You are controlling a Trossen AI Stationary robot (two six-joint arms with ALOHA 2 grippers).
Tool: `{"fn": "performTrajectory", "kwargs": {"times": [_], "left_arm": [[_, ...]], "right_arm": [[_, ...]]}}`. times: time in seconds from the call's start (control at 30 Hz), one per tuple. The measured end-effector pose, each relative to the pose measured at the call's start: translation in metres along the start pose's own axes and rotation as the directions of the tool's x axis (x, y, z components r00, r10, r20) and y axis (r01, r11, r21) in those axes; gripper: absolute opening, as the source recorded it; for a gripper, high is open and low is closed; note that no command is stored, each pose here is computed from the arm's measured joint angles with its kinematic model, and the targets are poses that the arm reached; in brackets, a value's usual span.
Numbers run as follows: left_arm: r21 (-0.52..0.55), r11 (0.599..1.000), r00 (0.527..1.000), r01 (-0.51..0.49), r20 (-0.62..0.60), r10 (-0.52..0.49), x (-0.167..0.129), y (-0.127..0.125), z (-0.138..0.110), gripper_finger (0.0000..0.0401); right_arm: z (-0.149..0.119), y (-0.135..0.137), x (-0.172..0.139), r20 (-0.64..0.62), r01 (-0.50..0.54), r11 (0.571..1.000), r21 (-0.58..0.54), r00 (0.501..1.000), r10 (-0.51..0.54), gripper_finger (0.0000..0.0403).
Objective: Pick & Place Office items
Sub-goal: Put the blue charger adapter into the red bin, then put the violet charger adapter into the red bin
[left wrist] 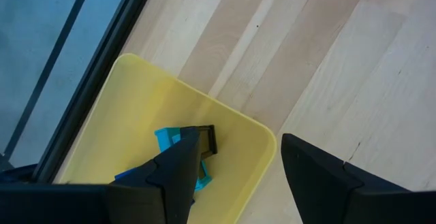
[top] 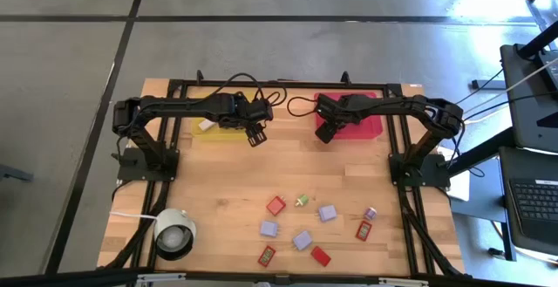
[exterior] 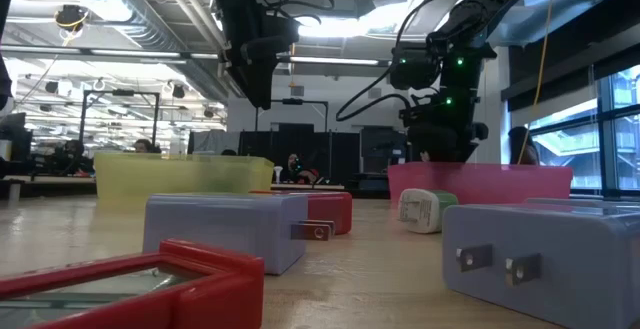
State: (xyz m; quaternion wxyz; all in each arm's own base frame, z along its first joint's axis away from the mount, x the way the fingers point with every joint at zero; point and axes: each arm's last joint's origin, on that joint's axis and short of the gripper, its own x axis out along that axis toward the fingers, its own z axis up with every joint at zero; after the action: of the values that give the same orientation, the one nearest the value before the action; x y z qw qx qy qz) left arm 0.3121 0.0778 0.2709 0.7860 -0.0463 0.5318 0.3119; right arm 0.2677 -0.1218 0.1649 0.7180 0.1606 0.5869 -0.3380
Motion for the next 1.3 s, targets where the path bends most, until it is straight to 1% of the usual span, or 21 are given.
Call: {"fn": "performTrajectory", "kwargs": {"times": [0.1, 0.17, 0.33, 0.43, 0.53, 0.7, 0.83, 0.93, 0.97, 1.03, 1.1, 1.17, 1.23, 1.3], "left_arm": [[0.0, 1.0, 1.0, 0.0, 0.0, 0.0, 0.0, 0.0, 0.0, 0.0202], [0.0, 1.0, 1.0, 0.0, 0.0, 0.0, 0.0, 0.0, 0.0, 0.0203], [0.0, 1.0, 1.0, 0.0, 0.0, 0.0, 0.0, 0.0, 0.0, 0.0201], [0.0, 1.0, 1.0, 0.0, 0.0, 0.0, 0.0, 0.0, 0.0, 0.0201], [0.0, 1.0, 1.0, 0.0, 0.0, 0.0, 0.0, 0.0, 0.0, 0.02], [0.0, 1.0, 1.0, 0.0, 0.0, 0.0, 0.0, 0.0, 0.0, 0.0203], [0.001, 1.0, 1.0, 0.001, -0.001, -0.001, 0.0, 0.0, 0.0, 0.0202], [0.0, 1.0, 1.0, 0.002, -0.001, -0.002, 0.0, 0.0, 0.0, 0.0201], [0.0, 1.0, 1.0, 0.002, -0.001, -0.002, 0.0, 0.0, 0.0, 0.0201], [0.001, 1.0, 1.0, 0.002, -0.001, -0.002, 0.0, 0.0, 0.0, 0.0202], [0.001, 1.0, 1.0, 0.003, -0.002, -0.003, 0.0, 0.0, 0.0, 0.0203], [0.0, 1.0, 1.0, 0.003, -0.002, -0.003, 0.0, 0.0, 0.0, 0.0203], [0.001, 1.0, 1.0, 0.003, -0.001, -0.003, 0.0, 0.0, 0.0, 0.0202], [0.0, 1.0, 1.0, 0.003, -0.001, -0.003, 0.0, 0.0, 0.0, 0.0201]], "right_arm": [[0.0, -0.001, -0.001, 0.005, 0.009, 1.0, 0.01, 1.0, -0.009, 0.0243], [0.001, -0.003, -0.008, 0.006, 0.028, 0.999, 0.026, 1.0, -0.028, 0.0253], [0.002, -0.009, -0.053, 0.006, 0.059, 0.998, 0.005, 0.998, -0.06, 0.0253], [-0.008, -0.007, -0.078, 0.023, 0.026, 0.999, 0.018, 0.999, -0.027, 0.0245], [-0.026, 0.001, -0.098, -0.019, -0.059, 0.997, 0.039, 0.998, 0.06, 0.0236], [-0.06, 0.028, -0.121, -0.085, -0.124, 0.99, 0.064, 0.988, 0.129, 0.0226], [-0.091, 0.054, -0.126, -0.141, -0.165, 0.983, 0.076, 0.974, 0.175, 0.0224], [-0.117, 0.072, -0.125, -0.219, -0.201, 0.98, 0.011, 0.955, 0.198, 0.0224], [-0.126, 0.077, -0.124, -0.249, -0.205, 0.979, 0.008, 0.948, 0.201, 0.0224], [-0.143, 0.083, -0.12, -0.307, -0.19, 0.98, 0.061, 0.93, 0.199, 0.0224], [-0.155, 0.086, -0.117, -0.362, -0.141, 0.976, 0.166, 0.912, 0.194, 0.0225], [-0.166, 0.087, -0.114, -0.411, -0.072, 0.956, 0.284, 0.892, 0.189, 0.0228], [-0.175, 0.089, -0.112, -0.432, 0.012, 0.921, 0.39, 0.885, 0.172, 0.0233], [-0.183, 0.09, -0.11, -0.428, 0.1, 0.854, 0.51, 0.891, 0.151, 0.0237]]}}
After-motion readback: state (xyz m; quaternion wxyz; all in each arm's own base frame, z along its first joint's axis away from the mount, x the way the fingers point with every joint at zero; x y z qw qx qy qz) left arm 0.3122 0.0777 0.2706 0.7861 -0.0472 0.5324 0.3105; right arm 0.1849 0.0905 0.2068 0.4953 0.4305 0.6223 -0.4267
